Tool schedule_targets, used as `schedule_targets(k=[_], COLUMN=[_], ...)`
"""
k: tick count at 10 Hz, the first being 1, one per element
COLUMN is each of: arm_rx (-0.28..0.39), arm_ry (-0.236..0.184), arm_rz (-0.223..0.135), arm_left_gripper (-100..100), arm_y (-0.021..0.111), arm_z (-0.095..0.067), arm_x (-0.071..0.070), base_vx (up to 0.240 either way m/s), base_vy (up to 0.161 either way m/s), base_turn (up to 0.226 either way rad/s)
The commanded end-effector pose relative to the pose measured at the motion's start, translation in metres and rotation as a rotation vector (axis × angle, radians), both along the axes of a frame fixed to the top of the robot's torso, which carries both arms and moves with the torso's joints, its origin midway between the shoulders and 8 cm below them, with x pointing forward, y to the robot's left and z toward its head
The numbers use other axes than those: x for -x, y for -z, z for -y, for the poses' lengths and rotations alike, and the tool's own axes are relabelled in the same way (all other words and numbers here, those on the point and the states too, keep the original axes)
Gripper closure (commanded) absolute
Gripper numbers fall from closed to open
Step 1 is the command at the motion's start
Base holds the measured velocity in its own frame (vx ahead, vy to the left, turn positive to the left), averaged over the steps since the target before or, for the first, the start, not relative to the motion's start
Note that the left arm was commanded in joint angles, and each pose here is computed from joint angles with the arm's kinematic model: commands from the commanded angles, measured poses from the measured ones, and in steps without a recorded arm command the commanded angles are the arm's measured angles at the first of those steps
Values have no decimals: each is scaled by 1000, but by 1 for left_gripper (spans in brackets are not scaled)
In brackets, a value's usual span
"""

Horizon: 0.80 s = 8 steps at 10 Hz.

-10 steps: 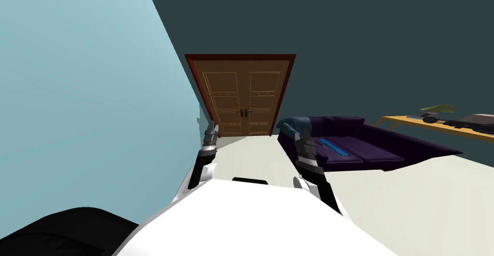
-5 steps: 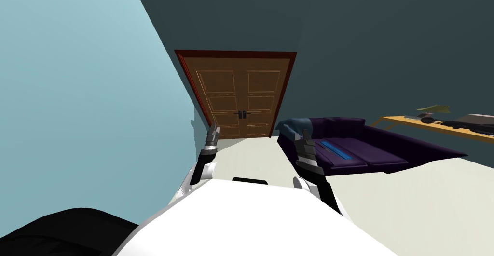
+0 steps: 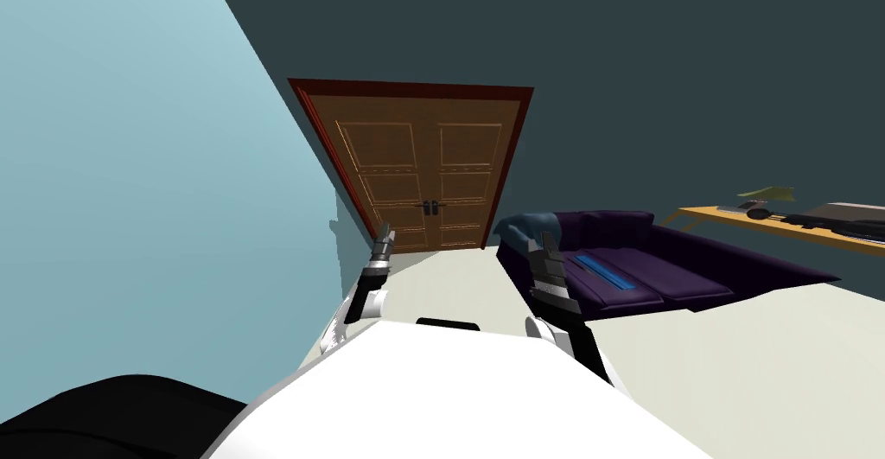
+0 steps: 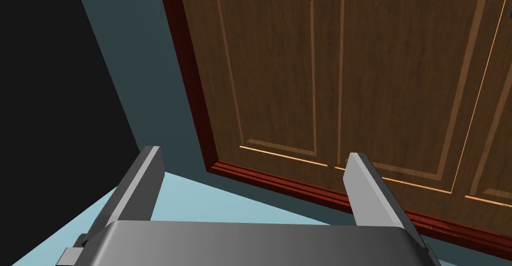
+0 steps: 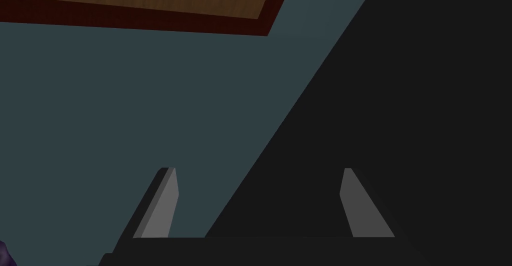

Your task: Pull the door open

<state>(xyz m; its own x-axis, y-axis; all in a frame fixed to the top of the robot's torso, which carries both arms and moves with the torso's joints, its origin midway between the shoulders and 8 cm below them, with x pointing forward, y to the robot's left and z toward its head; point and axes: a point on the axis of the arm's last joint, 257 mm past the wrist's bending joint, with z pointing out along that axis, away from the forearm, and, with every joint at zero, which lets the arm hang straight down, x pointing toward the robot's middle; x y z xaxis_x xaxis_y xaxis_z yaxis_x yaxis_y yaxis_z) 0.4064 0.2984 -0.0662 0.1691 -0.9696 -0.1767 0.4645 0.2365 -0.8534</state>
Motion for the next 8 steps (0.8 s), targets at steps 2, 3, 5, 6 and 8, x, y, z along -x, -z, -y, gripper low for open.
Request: schedule_targets(k=[2,3,5,6,8], arm_rx=[14,18,33,38,49], arm_ry=[0,-1,-4,-5,-9], arm_rz=[-37,-49,-86,-98,-123], arm_left_gripper=[-100,-100,-100,-100,-100], arm_y=[18,24,41,47,58], arm_z=[-8,-10,-19,-23,-29], arm_x=[-8,-10,-18,-20,-25], base_vx=[126,108,136,130,107], base_vy=[-6,-3,-7,-26,-4], base_turn=[-39,-24,-60,-27,-34])
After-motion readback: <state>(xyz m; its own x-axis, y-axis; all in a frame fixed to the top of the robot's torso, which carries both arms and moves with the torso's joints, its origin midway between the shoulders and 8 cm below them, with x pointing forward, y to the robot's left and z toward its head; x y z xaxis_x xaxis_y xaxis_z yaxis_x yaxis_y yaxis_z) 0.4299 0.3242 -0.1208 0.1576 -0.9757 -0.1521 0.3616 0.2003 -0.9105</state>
